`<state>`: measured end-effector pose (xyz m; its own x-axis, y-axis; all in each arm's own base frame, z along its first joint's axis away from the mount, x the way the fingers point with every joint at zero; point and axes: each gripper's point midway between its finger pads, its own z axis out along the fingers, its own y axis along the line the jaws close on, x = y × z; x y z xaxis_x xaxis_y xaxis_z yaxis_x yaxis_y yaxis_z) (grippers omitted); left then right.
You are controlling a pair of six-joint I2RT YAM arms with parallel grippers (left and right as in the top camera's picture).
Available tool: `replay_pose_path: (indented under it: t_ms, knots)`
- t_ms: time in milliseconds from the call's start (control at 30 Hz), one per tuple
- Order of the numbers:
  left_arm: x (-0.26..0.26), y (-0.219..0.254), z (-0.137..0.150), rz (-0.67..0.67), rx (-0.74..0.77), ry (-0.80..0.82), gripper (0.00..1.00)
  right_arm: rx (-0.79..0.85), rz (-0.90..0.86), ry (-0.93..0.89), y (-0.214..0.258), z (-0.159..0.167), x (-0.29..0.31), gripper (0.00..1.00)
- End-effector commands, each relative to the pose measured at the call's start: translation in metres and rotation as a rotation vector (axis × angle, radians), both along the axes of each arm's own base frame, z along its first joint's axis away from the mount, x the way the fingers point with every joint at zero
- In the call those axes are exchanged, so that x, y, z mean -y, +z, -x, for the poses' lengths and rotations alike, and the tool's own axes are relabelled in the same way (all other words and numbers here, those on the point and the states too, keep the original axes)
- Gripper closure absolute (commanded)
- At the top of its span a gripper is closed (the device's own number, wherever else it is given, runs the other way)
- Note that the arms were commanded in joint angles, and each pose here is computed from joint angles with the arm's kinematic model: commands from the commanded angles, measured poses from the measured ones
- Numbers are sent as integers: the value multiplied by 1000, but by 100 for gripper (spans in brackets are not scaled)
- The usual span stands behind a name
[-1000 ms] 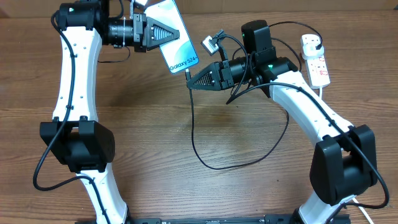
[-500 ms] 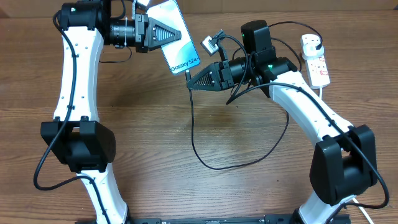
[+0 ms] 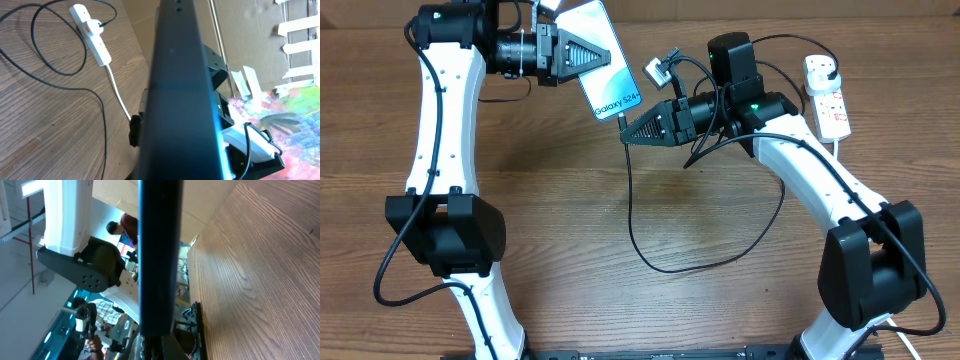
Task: Plug charger to phone and switch on socket
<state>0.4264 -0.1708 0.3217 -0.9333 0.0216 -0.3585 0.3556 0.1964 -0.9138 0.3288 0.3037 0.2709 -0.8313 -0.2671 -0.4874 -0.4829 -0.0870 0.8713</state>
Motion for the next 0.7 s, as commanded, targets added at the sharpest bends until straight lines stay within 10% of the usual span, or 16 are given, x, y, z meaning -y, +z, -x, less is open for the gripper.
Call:
replay_pose_path:
  t_ms: [0, 667]
  knots:
    - [8, 17, 15, 28, 49, -37, 96, 67, 8, -66, 11, -13, 6, 96]
    - [32, 3, 32, -48, 40, -99, 96, 55, 29, -120, 13, -25, 4, 96]
